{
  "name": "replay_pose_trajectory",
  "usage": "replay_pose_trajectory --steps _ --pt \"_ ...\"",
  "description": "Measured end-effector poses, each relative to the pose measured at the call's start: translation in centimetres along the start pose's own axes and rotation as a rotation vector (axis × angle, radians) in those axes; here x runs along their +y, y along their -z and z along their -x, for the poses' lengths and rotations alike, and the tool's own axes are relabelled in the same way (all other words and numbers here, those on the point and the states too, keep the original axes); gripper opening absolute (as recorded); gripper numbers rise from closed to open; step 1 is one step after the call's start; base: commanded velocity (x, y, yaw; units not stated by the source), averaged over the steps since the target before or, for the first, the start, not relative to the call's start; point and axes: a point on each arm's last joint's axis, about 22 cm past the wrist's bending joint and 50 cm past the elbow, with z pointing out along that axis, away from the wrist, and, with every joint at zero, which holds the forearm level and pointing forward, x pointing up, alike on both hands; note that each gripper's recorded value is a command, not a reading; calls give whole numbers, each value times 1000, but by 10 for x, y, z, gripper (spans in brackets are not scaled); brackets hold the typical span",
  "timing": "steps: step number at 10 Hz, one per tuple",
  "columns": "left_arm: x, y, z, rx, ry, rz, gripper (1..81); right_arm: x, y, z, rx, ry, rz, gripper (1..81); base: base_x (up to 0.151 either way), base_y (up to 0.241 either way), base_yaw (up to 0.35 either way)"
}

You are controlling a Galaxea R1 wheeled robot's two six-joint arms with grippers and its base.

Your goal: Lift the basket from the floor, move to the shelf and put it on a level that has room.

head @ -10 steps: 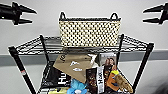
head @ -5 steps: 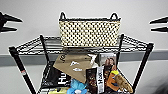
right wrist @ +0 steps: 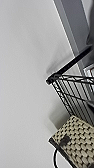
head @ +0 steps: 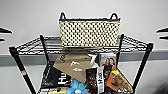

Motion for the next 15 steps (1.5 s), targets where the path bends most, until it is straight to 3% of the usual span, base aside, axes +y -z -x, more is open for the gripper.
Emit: replay_pose_trajectory --steps 2,5,11,15 --pt "-37 -3 8 -18 17 -73 811 35 1 8 -18 -34 62 811 0 0 0" --pt "-104 12 6 4 54 -186 811 92 13 27 -51 -87 167 811 0 0 0" --pt "-208 -15 94 -164 59 -364 811 190 -13 132 -245 -187 330 811 0 0 0" --pt "-257 -42 173 -279 40 -412 811 243 -34 228 -377 -243 398 811 0 0 0"
